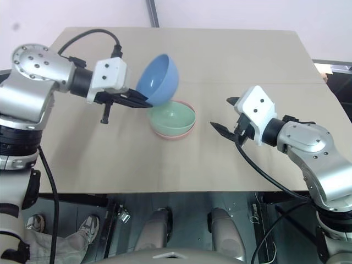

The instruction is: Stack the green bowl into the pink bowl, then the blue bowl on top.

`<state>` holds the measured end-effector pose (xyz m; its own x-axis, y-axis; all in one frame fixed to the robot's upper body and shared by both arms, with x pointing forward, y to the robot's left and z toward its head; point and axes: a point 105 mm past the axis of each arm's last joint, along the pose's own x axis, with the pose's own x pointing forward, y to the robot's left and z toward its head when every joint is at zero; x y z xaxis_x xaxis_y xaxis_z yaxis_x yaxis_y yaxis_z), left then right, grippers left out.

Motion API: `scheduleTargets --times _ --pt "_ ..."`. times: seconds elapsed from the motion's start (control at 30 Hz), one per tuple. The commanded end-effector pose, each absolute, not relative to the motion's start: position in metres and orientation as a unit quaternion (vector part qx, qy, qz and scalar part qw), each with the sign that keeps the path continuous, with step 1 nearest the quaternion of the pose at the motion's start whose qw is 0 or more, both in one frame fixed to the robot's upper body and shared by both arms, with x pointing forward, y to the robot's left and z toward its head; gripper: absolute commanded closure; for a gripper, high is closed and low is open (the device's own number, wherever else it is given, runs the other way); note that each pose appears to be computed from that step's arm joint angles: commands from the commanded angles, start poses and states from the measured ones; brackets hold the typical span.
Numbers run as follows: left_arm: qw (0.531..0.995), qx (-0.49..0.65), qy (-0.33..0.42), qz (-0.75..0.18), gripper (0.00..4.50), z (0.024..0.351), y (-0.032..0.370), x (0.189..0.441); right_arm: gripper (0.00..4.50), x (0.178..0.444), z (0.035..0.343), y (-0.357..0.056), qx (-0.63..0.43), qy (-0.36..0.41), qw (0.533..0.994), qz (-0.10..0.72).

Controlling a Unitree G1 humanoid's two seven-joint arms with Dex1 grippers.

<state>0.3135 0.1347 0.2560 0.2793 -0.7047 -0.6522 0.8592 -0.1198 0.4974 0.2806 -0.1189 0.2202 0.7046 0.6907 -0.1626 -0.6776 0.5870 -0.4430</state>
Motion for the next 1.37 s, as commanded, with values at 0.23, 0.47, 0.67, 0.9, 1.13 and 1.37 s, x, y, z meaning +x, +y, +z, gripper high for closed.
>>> scheduleTargets --times 0.23,0.47,0.67,0.9,1.13,1.37 --pt "0.605 0.487 0.016 -0.63 3.22 0.253 0.109 0.309 0.41 0.268 0.229 -0.129 -0.256 -0.034 0.901 0.348" --pt "0.668 0.438 0.013 -0.601 2.32 0.275 0.121 0.311 0.41 0.267 0.226 -0.133 -0.256 -0.025 0.903 0.345" --pt "0.813 0.216 -0.078 -0.535 2.32 0.302 0.157 0.315 0.41 0.266 0.223 -0.135 -0.252 -0.022 0.9 0.355" --pt "0.87 0.098 -0.04 -0.481 1.0 0.251 0.214 0.279 0.0 0.262 0.21 -0.139 -0.185 0.02 0.89 0.416" --pt "0.908 0.087 0.014 -0.409 0.06 0.219 0.257 0.243 0.0 0.249 0.202 -0.183 -0.192 0.072 0.891 0.406" --pt "0.898 0.109 0.03 -0.426 0.06 0.208 0.253 0.233 0.0 0.247 0.208 -0.198 -0.198 0.079 0.889 0.406"
